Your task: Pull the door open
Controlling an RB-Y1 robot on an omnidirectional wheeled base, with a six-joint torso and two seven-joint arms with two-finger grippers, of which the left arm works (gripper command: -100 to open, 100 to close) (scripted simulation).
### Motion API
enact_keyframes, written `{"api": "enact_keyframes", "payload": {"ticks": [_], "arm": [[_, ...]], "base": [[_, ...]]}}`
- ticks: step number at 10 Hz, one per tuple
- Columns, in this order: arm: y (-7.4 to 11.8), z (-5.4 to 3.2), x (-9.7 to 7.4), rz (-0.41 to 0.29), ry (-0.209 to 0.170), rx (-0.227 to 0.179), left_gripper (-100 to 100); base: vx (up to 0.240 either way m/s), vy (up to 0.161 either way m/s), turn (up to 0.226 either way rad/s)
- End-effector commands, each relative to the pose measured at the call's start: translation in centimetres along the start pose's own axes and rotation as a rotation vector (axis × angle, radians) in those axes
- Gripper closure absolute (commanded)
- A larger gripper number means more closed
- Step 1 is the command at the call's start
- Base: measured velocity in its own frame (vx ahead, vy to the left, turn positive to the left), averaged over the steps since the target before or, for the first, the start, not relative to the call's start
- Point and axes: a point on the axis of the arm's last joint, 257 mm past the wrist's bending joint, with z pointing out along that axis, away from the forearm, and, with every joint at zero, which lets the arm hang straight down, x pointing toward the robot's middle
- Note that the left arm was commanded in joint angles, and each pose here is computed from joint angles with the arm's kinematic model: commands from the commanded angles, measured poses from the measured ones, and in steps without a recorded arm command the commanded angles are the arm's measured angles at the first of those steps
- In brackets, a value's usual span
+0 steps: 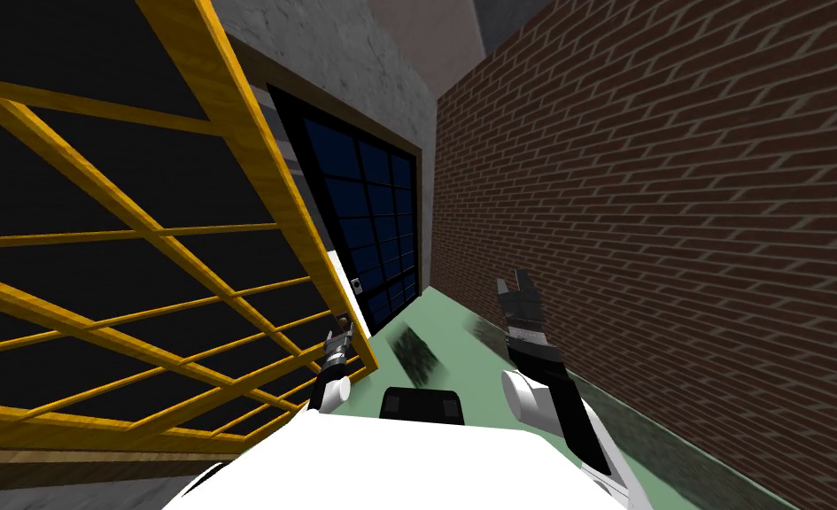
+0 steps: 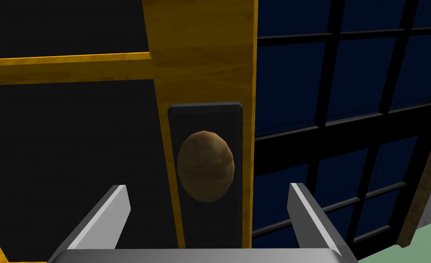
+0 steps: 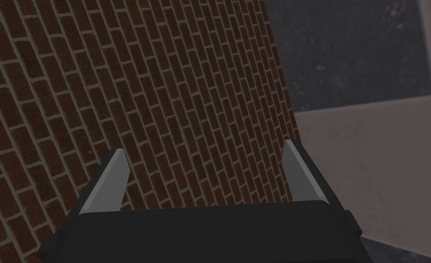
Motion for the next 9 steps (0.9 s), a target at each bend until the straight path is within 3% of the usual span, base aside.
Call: {"api": "enact_keyframes", "payload": {"ticks": [1, 4, 5, 9], "arm": [[-1.99, -0.19, 0.15, -0.004, 0.002, 0.010, -100], [-2.03, -0.12, 0.09, -0.004, 0.001, 0.010, -100], [-2.03, -0.12, 0.09, -0.004, 0.001, 0.010, 100], [-2.03, -0.12, 0.09, -0.004, 0.001, 0.010, 100]], "base": [[0.177, 0.016, -0.068], [0.057, 0.007, -0.006], [0.000, 0.000, 0.000], [0.000, 0.000, 0.000]]}}
